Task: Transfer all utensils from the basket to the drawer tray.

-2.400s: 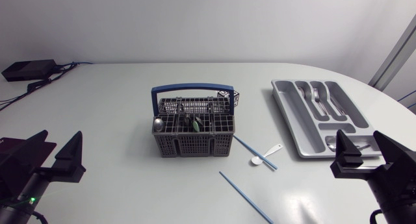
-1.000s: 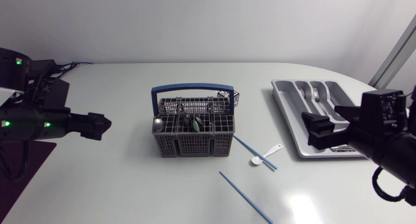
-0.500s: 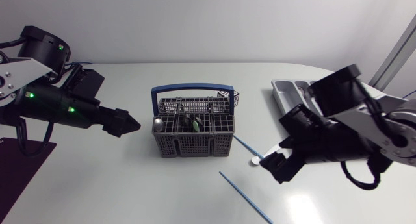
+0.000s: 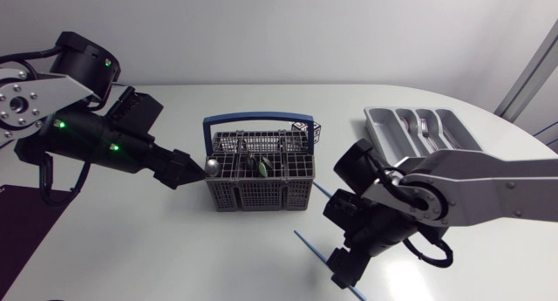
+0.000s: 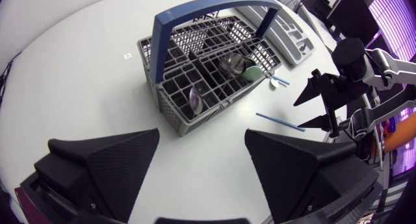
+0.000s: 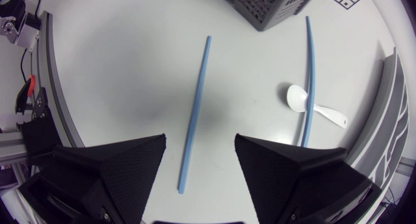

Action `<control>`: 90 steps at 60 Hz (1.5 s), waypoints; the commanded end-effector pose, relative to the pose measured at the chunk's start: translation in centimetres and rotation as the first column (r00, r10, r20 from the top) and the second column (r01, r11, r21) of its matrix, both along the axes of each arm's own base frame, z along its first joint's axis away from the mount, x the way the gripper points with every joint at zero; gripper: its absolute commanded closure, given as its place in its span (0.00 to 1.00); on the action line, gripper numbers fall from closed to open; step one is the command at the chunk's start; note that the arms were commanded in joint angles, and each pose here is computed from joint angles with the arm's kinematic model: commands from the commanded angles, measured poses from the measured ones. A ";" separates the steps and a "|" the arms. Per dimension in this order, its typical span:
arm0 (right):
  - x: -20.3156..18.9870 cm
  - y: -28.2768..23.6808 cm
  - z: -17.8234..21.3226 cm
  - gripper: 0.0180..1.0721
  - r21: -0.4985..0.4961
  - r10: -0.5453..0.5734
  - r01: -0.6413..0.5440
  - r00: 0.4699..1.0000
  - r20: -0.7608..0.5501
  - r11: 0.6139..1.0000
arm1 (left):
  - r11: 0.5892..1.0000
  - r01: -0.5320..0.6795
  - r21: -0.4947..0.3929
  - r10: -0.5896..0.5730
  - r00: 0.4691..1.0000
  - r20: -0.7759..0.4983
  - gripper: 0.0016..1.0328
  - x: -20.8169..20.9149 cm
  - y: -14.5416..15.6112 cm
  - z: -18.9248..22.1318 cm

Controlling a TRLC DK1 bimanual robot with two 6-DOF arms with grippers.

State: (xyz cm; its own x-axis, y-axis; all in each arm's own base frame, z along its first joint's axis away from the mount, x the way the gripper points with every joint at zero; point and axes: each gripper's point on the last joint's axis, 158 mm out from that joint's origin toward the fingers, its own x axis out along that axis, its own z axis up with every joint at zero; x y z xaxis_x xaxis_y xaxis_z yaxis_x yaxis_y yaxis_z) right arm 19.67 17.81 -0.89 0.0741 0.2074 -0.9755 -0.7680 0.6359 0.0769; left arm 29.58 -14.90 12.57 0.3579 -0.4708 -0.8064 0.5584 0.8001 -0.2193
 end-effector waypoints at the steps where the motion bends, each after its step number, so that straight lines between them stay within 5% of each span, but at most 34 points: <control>1: -1.2 -0.2 -1.3 0.38 -0.035 0.021 -0.023 0.999 -0.046 0.999 | 1.000 0.018 -0.013 -0.018 1.000 0.010 0.12 0.6 -0.9 0.6; 29: -2.6 -0.7 -4.5 0.61 -0.107 0.039 -0.051 0.992 -0.119 0.993 | 1.000 0.013 -0.026 -0.013 1.000 0.002 0.16 2.5 -2.8 -0.3; 39: -2.6 -0.8 -5.3 0.84 -0.122 0.037 -0.052 0.991 -0.127 0.991 | 1.000 0.006 -0.010 -0.006 1.000 0.006 0.18 3.0 -3.1 -0.8; 49: -2.7 -1.0 -5.3 0.91 -0.124 0.038 -0.054 0.990 -0.132 0.991 | 1.000 0.001 -0.012 -0.001 1.000 -0.009 0.22 3.5 -3.6 -1.1; 80: -1.8 -1.7 -0.3 0.94 -0.066 0.052 -0.056 0.996 -0.068 0.996 | 1.000 0.011 0.009 -0.011 0.999 -0.045 0.56 3.8 -3.1 -2.7; 90: -0.4 -2.6 2.4 0.94 -0.021 0.003 -0.004 1.000 -0.025 1.000 | 0.999 0.020 -0.028 -0.022 0.997 -0.068 0.74 3.9 -3.3 -2.9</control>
State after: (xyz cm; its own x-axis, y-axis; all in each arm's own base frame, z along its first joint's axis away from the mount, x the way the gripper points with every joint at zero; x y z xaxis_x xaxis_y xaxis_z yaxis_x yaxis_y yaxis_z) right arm 18.24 15.31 -0.09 0.0152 0.1582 -0.9873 -0.7677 0.6345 0.0899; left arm 32.86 -18.14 9.61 0.3017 -0.4855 -0.8205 0.5586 0.7875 -0.2606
